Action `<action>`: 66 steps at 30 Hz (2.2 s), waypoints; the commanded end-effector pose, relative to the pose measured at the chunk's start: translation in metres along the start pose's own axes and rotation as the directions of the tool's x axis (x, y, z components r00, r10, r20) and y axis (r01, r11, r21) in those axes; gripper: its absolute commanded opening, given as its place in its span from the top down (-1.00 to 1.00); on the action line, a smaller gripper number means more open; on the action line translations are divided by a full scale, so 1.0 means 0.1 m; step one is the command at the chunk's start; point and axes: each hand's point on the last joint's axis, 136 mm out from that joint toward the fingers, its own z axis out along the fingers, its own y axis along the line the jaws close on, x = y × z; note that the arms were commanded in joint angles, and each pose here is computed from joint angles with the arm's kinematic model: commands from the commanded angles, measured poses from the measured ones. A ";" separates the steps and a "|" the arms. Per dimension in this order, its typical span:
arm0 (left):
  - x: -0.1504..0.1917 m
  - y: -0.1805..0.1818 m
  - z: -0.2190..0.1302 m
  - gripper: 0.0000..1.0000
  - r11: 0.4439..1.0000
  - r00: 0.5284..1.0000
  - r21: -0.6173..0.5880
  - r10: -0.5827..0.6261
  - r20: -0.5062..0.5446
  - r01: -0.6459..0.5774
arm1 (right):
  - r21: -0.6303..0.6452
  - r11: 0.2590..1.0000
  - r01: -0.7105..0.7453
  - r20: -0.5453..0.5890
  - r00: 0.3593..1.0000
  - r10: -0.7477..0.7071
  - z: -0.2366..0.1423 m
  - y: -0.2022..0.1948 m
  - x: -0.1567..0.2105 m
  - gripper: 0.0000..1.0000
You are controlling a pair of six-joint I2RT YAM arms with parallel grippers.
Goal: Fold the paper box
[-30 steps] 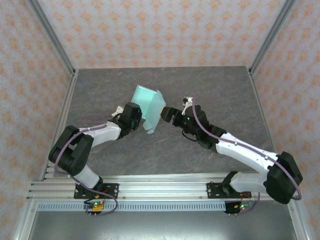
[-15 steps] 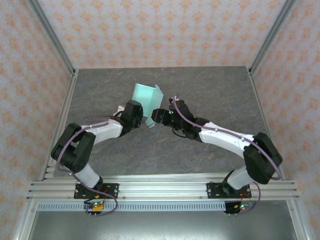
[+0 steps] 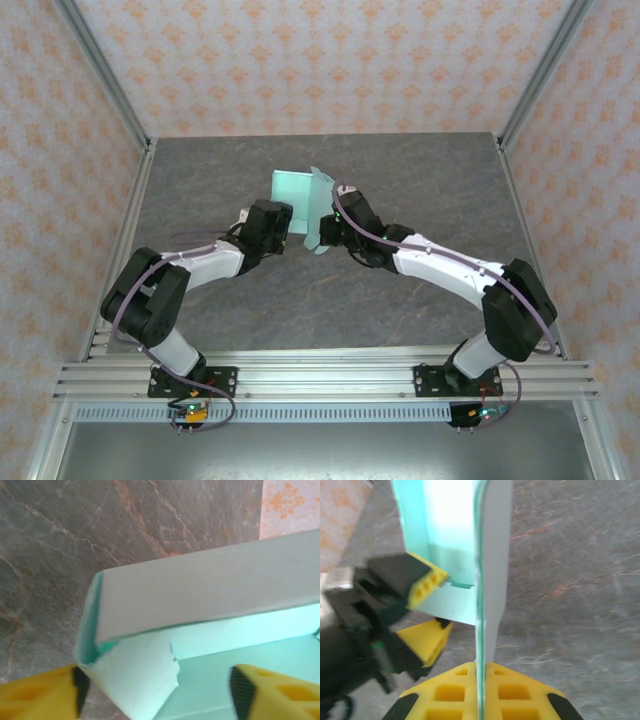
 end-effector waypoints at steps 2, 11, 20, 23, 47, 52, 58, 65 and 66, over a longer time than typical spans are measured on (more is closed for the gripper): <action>0.02 -0.38 -0.37 -0.94 0.977 0.985 0.135 0.170 -0.033 -0.164 | 0.023 0.974 0.224 0.058 0.973 -0.225 -0.30 -0.23 -0.28 0.81; -0.07 -0.78 -1.23 -1.00 0.677 0.701 0.204 0.707 0.087 -0.708 | 0.000 0.770 0.638 -0.026 0.769 -0.638 -0.66 -0.57 -0.40 0.83; 0.28 -0.64 -1.27 -1.00 0.429 0.475 0.390 0.879 0.024 -0.814 | -0.104 0.475 0.874 -0.064 0.470 -0.880 -0.94 -0.55 -0.18 0.82; 0.45 -0.62 -1.34 -1.00 0.366 0.457 0.514 0.888 0.058 -0.776 | -0.130 0.417 0.900 -0.050 0.414 -0.909 -1.03 -0.56 -0.11 0.82; 0.79 -0.20 -1.18 -0.70 0.420 0.444 0.638 0.886 -0.135 -0.645 | -0.320 0.316 0.893 0.041 0.347 -0.937 -1.20 -0.38 0.13 0.81; 0.79 -0.20 -1.19 -0.23 0.416 0.444 0.640 0.887 -0.128 -0.646 | -0.326 0.317 0.891 0.048 0.350 -0.935 -1.19 -0.37 0.11 0.81; 0.80 -0.24 -1.15 0.14 0.411 0.444 0.647 0.887 -0.124 -0.642 | -0.315 0.346 0.884 0.066 0.385 -0.921 -1.16 -0.33 0.07 0.78; 0.65 -0.34 -0.93 0.37 0.542 0.559 0.555 0.814 -0.159 -0.631 | -0.246 0.591 0.768 0.113 0.629 -0.770 -1.06 -0.24 -0.21 0.01; 0.62 -0.37 -0.90 0.37 0.562 0.580 0.546 0.799 -0.161 -0.622 | -0.199 0.646 0.737 0.131 0.673 -0.728 -1.06 -0.27 -0.32 -0.16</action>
